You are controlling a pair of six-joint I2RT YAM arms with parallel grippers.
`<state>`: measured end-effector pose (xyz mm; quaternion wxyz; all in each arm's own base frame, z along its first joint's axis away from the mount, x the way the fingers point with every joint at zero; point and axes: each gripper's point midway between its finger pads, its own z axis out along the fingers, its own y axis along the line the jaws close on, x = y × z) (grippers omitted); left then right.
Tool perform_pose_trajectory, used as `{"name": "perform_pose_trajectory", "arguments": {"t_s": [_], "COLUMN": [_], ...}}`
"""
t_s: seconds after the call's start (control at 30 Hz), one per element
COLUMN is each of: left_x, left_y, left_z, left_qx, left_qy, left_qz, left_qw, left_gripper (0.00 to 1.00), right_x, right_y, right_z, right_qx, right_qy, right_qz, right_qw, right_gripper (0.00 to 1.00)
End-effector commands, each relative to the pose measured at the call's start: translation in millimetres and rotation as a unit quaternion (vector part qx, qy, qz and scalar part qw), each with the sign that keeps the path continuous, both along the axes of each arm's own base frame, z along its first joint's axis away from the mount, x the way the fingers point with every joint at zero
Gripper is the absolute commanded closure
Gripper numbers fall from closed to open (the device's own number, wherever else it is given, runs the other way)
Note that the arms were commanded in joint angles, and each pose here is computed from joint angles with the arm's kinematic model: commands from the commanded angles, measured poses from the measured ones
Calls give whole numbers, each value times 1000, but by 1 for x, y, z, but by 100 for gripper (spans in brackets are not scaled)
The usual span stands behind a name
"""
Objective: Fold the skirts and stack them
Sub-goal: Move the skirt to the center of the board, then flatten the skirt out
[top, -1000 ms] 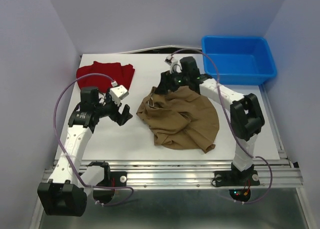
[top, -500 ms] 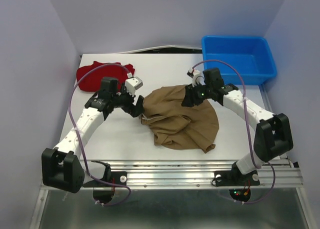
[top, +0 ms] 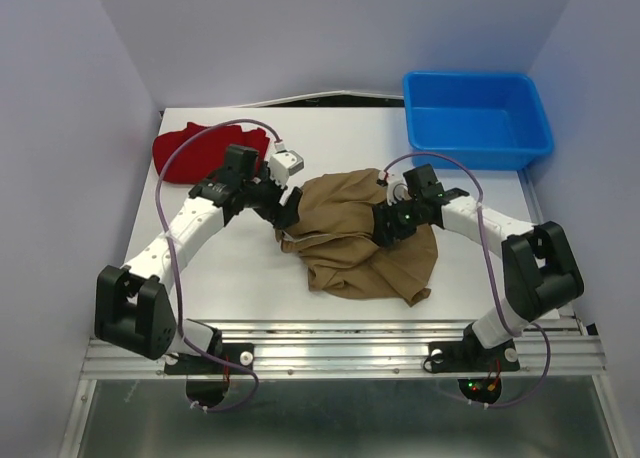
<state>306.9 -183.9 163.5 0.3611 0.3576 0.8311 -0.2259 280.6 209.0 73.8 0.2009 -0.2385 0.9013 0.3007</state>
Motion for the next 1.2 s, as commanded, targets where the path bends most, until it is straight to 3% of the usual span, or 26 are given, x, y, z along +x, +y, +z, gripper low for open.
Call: {"name": "perform_pose_trajectory", "arguments": {"t_s": [0.0,0.03,0.07,0.1,0.17,0.2,0.23,0.27,0.3,0.33,0.43,0.5,0.6,0.7,0.77,0.8,0.83,0.9,1.0,1.17], "left_x": [-1,-6,-7,-6,0,2,5,10,11,13,11,7,2,-2,-6,-8,-9,-10,-11,-10], "left_y": [-1,0,2,4,8,8,9,9,8,9,2,-2,-5,-8,-10,-11,-13,-14,-17,-20], "left_z": [-11,-25,-33,-34,-40,-40,-42,-38,-37,-34,-22,-16,-15,-17,-20,-21,-21,-19,-15,-12], "left_qx": [48,66,75,81,95,98,103,103,101,97,67,54,42,36,34,33,28,23,9,-8], "left_qy": [13,31,40,40,44,44,46,39,37,35,37,38,43,49,59,65,69,70,76,84], "left_qz": [-11,-16,-15,-8,6,9,14,16,13,14,-9,-23,-37,-54,-67,-68,-74,-76,-78,-78], "left_qw": [999,997,996,996,995,994,994,994,994,995,997,998,997,997,995,995,994,994,994,993], "left_gripper": [11,11,17,22,33,47,53,62,62,70,82,98,100,100,100,100,100,100,100,100], "right_x": [29,32,34,36,42,50,54,68,76,86,128,148,163,172,190,192,195,182,151,122], "right_y": [-12,-14,-15,-16,-20,-20,-19,-20,-22,-21,-27,-32,-27,-16,-12,-12,-10,-3,3,-8], "right_z": [3,-2,-6,-9,-16,-11,-6,12,24,41,113,158,207,209,190,178,164,155,141,137], "right_qx": [-35,-45,-52,-56,-75,-80,-81,-85,-90,-89,-83,-74,-43,-25,-32,-38,-44,-30,-7,14], "right_qy": [-83,-80,-82,-83,-81,-95,-104,-136,-159,-187,-300,-367,-446,-457,-433,-408,-387,-350,-303,-275], "right_qz": [-19,-20,-17,-15,-16,-15,-16,-21,-27,-33,-71,-92,-88,-75,-83,-89,-86,-68,-43,-25], "right_qw": [996,996,995,995,994,992,991,987,983,978,948,923,890,886,897,908,917,934,952,961], "right_gripper": [36,37,48,48,72,80,91,97,99,99,99,99,99,99,69,41,32,27,27,39]}}
